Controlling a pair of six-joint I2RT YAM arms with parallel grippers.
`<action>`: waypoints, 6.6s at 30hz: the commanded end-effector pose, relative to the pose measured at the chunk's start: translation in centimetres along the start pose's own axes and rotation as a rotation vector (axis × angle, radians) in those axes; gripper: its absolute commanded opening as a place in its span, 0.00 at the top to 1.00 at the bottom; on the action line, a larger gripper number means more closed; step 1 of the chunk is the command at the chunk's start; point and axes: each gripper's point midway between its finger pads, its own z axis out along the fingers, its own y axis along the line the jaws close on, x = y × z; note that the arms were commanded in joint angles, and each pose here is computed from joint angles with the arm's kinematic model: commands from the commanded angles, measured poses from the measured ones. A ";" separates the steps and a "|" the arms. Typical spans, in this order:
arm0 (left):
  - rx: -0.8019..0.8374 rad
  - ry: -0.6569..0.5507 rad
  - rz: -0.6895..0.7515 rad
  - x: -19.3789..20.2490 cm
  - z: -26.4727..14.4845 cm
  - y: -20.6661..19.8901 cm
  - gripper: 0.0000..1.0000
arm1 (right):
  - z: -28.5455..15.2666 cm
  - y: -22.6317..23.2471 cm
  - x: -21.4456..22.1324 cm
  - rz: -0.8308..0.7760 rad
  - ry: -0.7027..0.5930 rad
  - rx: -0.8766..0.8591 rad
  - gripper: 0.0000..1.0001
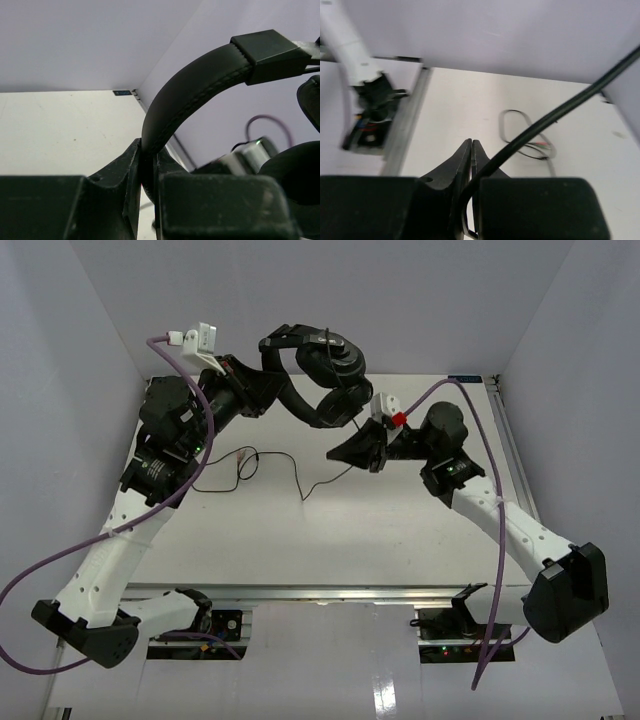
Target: Wrap the headphones
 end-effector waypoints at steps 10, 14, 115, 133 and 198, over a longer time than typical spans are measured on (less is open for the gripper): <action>-0.121 0.032 0.234 1.3 -4.5 4.2 1.00 | -11.0 -8.8 8.8 -0.123 0.628 0.580 0.92; -0.125 0.252 0.285 6.7 -4.1 6.5 1.00 | -13.9 -13.6 3.4 -0.175 0.602 0.816 0.92; -0.297 -0.283 0.123 -13.6 6.6 5.3 1.00 | 1.8 6.3 2.1 0.392 -0.059 -0.330 0.84; -0.449 -0.247 0.138 -12.8 5.2 12.2 1.00 | 1.4 8.6 2.0 0.325 -0.034 -0.337 0.92; -0.653 -0.171 0.176 -10.2 2.3 20.6 1.00 | 2.1 7.2 3.5 0.130 0.180 -0.239 0.92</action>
